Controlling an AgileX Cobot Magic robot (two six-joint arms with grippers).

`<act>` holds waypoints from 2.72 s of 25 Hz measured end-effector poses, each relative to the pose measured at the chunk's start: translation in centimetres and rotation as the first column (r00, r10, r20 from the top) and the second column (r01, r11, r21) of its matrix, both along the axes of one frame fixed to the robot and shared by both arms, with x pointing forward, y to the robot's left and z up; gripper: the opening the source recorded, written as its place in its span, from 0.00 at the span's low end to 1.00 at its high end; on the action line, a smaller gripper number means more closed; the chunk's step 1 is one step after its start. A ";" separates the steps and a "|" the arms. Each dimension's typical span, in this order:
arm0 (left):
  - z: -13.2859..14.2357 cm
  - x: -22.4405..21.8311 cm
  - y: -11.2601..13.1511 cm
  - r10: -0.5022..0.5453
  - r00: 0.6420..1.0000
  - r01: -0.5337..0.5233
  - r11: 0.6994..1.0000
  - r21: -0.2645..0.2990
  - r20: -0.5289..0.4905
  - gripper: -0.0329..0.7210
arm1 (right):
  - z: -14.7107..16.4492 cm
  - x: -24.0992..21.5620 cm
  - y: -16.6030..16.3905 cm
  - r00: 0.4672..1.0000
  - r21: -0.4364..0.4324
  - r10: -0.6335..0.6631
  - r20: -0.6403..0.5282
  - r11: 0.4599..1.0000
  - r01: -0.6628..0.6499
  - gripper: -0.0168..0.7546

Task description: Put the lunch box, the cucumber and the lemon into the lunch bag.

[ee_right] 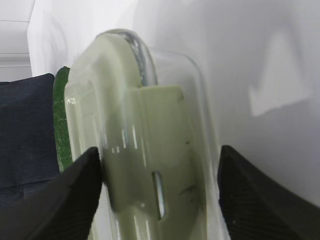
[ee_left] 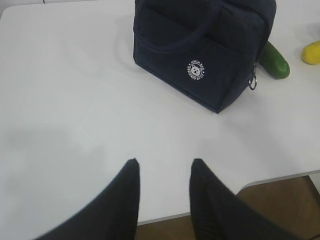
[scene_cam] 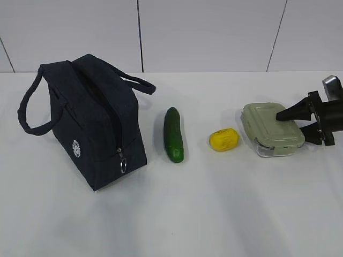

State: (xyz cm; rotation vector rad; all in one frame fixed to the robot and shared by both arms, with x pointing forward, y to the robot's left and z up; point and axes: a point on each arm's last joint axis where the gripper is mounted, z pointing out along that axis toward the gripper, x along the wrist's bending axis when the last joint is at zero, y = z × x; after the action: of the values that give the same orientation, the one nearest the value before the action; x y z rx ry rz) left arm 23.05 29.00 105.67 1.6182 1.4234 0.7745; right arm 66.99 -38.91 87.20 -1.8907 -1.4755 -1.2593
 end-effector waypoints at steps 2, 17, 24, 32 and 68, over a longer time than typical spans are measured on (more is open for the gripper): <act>0.0 0.0 0.0 0.000 1.000 0.000 1.000 0.000 0.000 0.36 | 0.0 0.0 0.0 1.000 0.003 -0.001 -0.004 1.000 0.001 0.67; 0.0 0.0 0.0 0.000 1.000 0.000 1.000 0.000 0.000 0.36 | 0.1 0.0 0.1 1.000 0.018 -0.001 -0.011 1.000 0.002 0.56; 0.0 0.0 0.0 0.000 1.000 0.000 1.000 0.000 0.000 0.36 | 0.2 0.0 0.1 1.000 0.024 -0.003 -0.017 1.000 0.004 0.54; 0.0 0.0 0.0 0.000 1.000 0.000 1.000 0.000 0.000 0.36 | 0.2 0.0 0.1 1.000 0.024 -0.003 -0.017 1.000 0.004 0.54; 0.0 0.0 0.0 0.000 1.000 0.000 1.000 0.000 0.000 0.36 | 0.9 0.0 -0.1 0.998 0.005 -0.036 -0.048 0.999 0.036 0.51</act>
State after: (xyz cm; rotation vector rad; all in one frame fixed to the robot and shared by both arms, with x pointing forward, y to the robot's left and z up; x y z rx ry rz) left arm 23.05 29.00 105.67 1.6182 1.4234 0.7745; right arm 67.00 -39.00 88.10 -1.9382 -1.4186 -1.2243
